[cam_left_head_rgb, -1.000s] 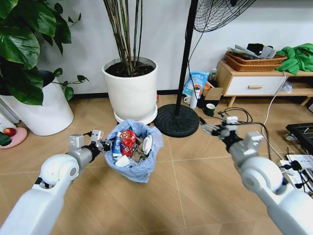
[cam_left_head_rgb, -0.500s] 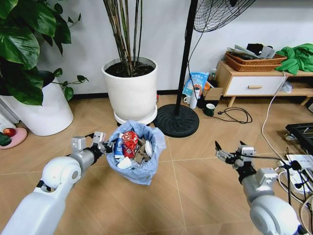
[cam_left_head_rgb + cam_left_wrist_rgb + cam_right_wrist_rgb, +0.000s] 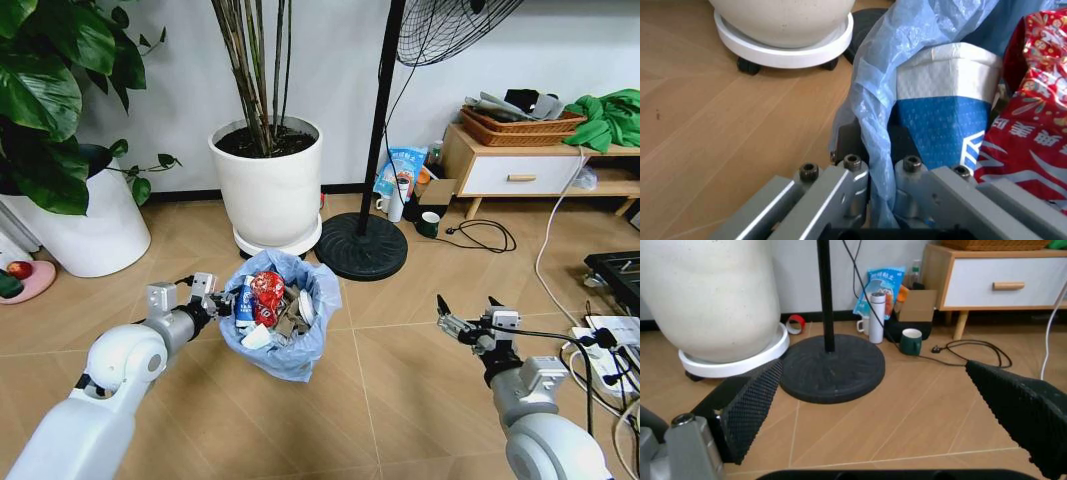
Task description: Pick up the trash bin and place the garbage on the floor into it.
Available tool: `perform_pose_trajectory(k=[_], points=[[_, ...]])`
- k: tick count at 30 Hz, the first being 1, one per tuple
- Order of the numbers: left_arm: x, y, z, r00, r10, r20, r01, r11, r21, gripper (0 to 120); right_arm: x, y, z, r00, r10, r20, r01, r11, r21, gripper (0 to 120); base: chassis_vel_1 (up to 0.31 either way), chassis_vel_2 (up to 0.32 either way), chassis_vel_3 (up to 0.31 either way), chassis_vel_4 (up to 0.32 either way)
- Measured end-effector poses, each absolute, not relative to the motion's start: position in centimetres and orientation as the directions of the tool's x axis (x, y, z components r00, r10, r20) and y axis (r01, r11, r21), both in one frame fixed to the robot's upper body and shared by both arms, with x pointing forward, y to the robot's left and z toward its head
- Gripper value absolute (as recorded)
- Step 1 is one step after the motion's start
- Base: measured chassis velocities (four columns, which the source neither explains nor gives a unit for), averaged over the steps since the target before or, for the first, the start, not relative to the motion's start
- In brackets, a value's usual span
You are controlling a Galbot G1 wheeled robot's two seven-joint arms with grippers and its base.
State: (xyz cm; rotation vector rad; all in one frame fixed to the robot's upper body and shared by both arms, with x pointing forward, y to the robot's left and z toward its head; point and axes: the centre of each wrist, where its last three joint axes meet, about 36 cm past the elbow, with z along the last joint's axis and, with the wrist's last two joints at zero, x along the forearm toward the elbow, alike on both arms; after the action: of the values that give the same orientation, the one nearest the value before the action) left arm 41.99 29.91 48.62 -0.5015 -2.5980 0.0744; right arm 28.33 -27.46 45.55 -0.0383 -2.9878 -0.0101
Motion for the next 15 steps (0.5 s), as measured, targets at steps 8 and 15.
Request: perform_pose_trajectory(k=[8, 15], points=[[41.79, 29.96, 48.58, -0.813, 0.359, 0.459, 0.334, 0.933, -0.138, 0, 28.25, -26.93, 45.22, -0.987, 0.017, 0.160, 0.019, 1.000, 0.009, 100, 0.063, 0.048, -0.053, -0.050], [41.95, 30.22, 48.92, -0.816, 0.355, 0.455, 0.333, 0.934, -0.132, 0, 28.13, -26.74, 45.10, -0.987, 0.017, 0.161, 0.018, 1.000, 0.008, 100, 0.110, 0.121, -0.101, -0.111]])
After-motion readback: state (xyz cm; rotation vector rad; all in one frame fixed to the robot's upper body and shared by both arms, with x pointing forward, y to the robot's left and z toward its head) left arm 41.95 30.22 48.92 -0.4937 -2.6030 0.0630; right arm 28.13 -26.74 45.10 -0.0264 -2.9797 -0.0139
